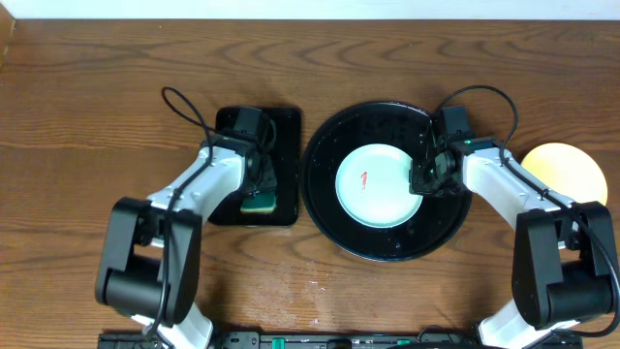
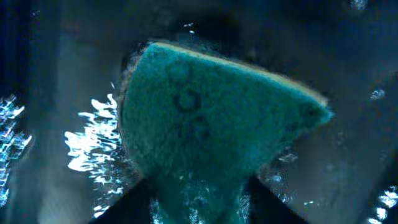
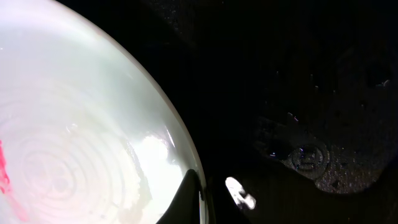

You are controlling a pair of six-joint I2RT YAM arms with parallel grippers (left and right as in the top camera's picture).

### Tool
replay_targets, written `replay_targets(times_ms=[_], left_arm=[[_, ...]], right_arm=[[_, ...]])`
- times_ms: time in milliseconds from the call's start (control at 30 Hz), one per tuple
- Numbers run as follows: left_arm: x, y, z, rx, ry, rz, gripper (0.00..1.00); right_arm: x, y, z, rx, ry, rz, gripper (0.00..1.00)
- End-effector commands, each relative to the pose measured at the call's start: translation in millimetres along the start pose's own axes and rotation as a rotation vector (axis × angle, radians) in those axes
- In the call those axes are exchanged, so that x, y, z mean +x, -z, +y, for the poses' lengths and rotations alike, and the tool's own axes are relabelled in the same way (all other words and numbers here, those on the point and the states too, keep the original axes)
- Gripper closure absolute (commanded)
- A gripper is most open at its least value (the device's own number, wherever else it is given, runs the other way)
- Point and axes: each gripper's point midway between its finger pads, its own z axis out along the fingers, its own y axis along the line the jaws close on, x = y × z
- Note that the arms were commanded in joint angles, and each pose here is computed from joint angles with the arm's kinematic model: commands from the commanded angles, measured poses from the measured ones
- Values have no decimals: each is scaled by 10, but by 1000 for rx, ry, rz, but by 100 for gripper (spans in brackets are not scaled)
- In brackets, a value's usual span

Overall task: Clean dirty plates on tray and stack at the side
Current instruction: 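Grasp the green sponge from the black tray with left gripper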

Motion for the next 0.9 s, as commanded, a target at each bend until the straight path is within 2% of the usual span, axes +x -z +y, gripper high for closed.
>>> replay_targets(times_ms=[0, 33, 233, 267, 333, 367, 433, 600, 767, 867], left_arm=[[55, -187, 29, -21, -12, 36, 81], [55, -188, 29, -22, -12, 36, 92], [-56, 79, -28, 3, -11, -5, 92], [-87, 162, -44, 11, -11, -19, 88], [-129, 313, -64, 27, -17, -47, 58], [-139, 415, -65, 36, -20, -63, 47], [-118, 527, -51, 41, -19, -71, 40], [80, 588, -36, 48, -21, -7, 37], [332, 352, 0, 27, -29, 65, 38], [422, 126, 42, 19, -26, 78, 47]], right_arm=[[88, -119, -60, 33, -13, 40, 99], [88, -119, -60, 33, -13, 40, 99], [103, -119, -63, 34, -14, 46, 99], [103, -118, -64, 35, -14, 46, 99], [105, -118, -64, 35, -14, 47, 99], [107, -118, -64, 35, -14, 48, 99], [113, -117, -67, 36, -14, 51, 99], [113, -117, -67, 36, -14, 51, 99], [115, -117, -64, 36, -13, 51, 99], [114, -117, -64, 36, -13, 51, 99]])
